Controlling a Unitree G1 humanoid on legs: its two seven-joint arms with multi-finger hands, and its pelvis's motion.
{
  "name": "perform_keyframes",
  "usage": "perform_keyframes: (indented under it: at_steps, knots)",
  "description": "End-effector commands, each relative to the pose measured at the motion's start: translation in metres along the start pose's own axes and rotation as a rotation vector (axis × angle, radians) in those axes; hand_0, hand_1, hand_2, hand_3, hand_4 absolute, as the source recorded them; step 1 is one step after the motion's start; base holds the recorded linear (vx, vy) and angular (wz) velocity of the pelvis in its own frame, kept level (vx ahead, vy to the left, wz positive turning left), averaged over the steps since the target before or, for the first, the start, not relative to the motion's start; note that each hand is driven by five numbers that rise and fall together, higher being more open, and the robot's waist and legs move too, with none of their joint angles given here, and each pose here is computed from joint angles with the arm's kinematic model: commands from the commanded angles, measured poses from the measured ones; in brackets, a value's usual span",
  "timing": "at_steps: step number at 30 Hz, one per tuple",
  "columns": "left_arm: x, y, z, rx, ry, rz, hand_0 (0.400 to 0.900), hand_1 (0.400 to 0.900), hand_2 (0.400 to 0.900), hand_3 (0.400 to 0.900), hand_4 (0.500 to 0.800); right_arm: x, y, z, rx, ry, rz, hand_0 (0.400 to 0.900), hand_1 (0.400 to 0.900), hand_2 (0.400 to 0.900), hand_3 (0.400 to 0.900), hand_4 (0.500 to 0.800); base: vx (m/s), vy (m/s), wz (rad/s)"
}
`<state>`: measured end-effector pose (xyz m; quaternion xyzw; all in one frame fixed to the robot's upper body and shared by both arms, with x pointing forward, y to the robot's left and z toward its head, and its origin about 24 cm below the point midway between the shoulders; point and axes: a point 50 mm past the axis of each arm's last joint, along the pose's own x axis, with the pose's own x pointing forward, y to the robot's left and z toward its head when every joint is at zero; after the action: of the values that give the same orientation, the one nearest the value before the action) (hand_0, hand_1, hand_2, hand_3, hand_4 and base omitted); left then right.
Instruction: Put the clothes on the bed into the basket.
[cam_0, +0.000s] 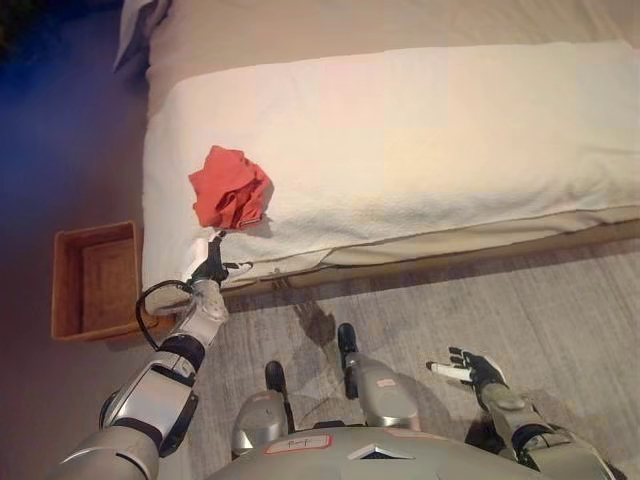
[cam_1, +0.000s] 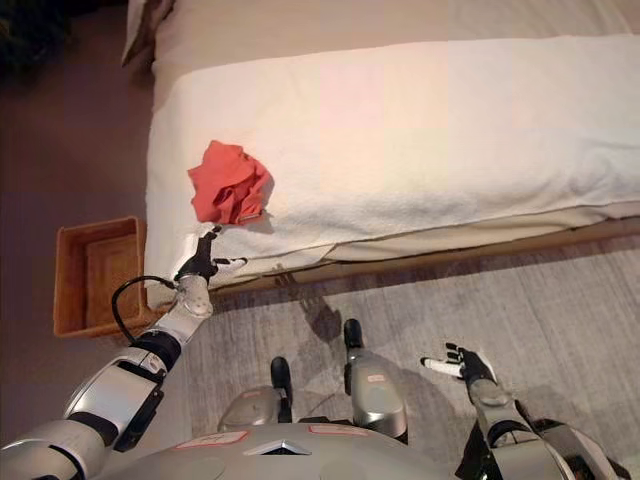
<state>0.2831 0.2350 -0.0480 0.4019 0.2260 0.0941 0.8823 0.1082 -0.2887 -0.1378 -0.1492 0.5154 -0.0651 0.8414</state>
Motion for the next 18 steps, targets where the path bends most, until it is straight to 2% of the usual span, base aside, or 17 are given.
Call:
perform_keyframes:
  at_steps: [1,4,10,14,18]
  knots:
    - [0.025,0.057,0.043,0.003,-0.118,0.250,0.900,0.900,0.900,0.900,0.800,0.001,-0.016,0.014,-0.010,-0.048,-0.059,0.900,0.900,0.900,0.900,0.800,-0.007,0.001,-0.19]
    - [0.030,0.070,0.048,0.009,-0.118,0.294,0.900,0.900,0.900,0.900,0.800,0.002,-0.016,0.020,-0.024,-0.069,-0.052,0.900,0.900,0.900,0.900,0.800,-0.049,-0.004,-0.22]
    - [0.042,0.120,0.068,-0.025,-0.113,0.434,0.900,0.900,0.900,0.900,0.800,0.006,-0.015,0.054,-0.104,-0.166,-0.029,0.900,0.900,0.900,0.900,0.800,-0.134,-0.022,-0.19]
    - [0.044,0.151,0.080,-0.038,-0.137,0.530,0.900,0.900,0.900,0.900,0.800,0.006,-0.015,0.066,-0.129,-0.209,-0.023,0.900,0.900,0.900,0.900,0.800,-0.104,-0.046,-0.03]
    - [0.042,0.167,0.092,-0.035,-0.171,0.616,0.900,0.900,0.900,0.900,0.800,0.007,-0.014,0.073,-0.133,-0.228,-0.032,0.900,0.900,0.900,0.900,0.800,-0.074,-0.051,0.05]
